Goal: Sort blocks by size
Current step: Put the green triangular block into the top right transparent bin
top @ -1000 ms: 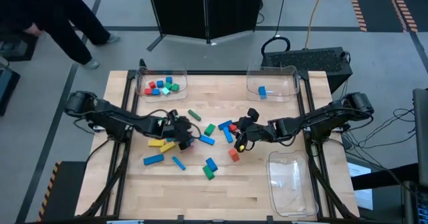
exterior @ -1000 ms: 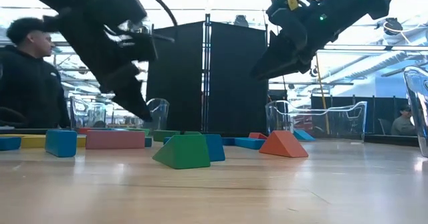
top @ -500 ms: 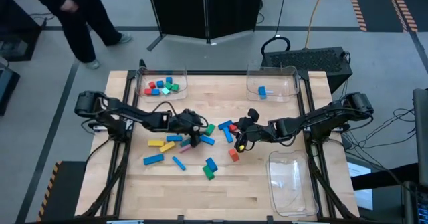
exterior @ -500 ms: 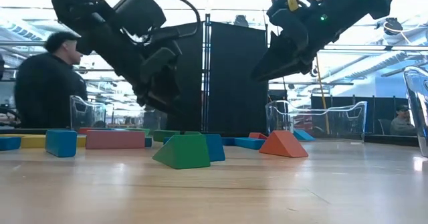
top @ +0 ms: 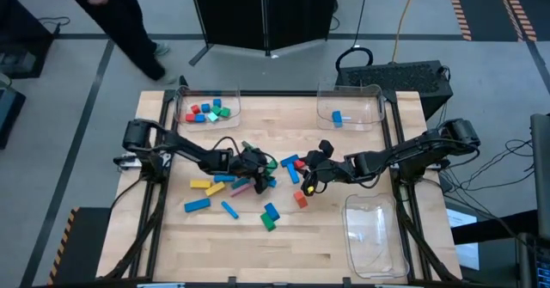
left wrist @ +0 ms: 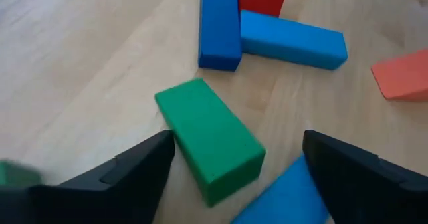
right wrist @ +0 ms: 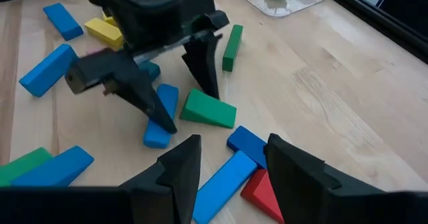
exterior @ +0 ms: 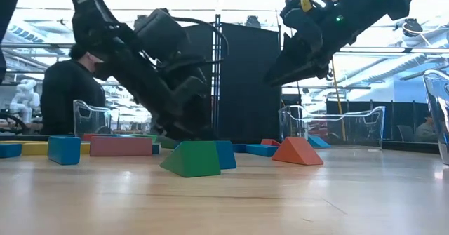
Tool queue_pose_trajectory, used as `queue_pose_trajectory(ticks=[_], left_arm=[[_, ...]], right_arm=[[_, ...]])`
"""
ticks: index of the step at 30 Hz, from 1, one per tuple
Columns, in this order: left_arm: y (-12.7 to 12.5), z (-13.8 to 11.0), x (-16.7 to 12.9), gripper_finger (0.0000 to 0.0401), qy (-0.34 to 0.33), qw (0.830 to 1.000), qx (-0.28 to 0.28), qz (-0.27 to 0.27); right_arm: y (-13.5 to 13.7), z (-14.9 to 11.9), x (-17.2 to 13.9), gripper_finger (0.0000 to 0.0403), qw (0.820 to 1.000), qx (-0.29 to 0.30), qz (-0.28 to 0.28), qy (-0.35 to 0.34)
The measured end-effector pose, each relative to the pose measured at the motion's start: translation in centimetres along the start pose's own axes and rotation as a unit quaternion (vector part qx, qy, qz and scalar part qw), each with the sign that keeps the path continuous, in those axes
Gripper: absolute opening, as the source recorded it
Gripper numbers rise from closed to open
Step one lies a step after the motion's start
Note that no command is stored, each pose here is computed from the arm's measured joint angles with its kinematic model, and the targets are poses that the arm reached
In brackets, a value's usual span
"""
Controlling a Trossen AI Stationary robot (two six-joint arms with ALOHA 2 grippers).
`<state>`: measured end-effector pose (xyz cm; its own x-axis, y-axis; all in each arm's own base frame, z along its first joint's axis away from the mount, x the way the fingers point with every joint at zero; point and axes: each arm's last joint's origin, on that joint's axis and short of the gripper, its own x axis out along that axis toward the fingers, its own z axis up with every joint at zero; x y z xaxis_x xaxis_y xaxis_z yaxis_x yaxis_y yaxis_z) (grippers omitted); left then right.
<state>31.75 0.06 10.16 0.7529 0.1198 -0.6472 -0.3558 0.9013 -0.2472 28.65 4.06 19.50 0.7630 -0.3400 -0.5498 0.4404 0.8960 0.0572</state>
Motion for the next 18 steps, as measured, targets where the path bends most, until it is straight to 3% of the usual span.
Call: queue_pose_trajectory(ticks=[4, 8, 18], left_arm=[[-0.2, 0.3, 1.0, 0.0353, 0.002, 1.000, 0.001, 0.016], [-0.4, 0.7, 1.4, 0.0338, 0.016, 0.999, 0.008, 0.049], [-0.1, 0.6, 1.4, 0.0205, 0.039, 0.995, 0.040, 0.077]], right_arm=[[0.0, 0.0, 0.0, 0.0162, 1.000, 0.000, 0.000, 0.001], [0.0, 0.0, 0.0, 0.0162, 1.000, -0.002, -0.001, 0.003], [-0.1, -0.1, 0.0, 0.0162, 1.000, -0.004, -0.003, 0.007]])
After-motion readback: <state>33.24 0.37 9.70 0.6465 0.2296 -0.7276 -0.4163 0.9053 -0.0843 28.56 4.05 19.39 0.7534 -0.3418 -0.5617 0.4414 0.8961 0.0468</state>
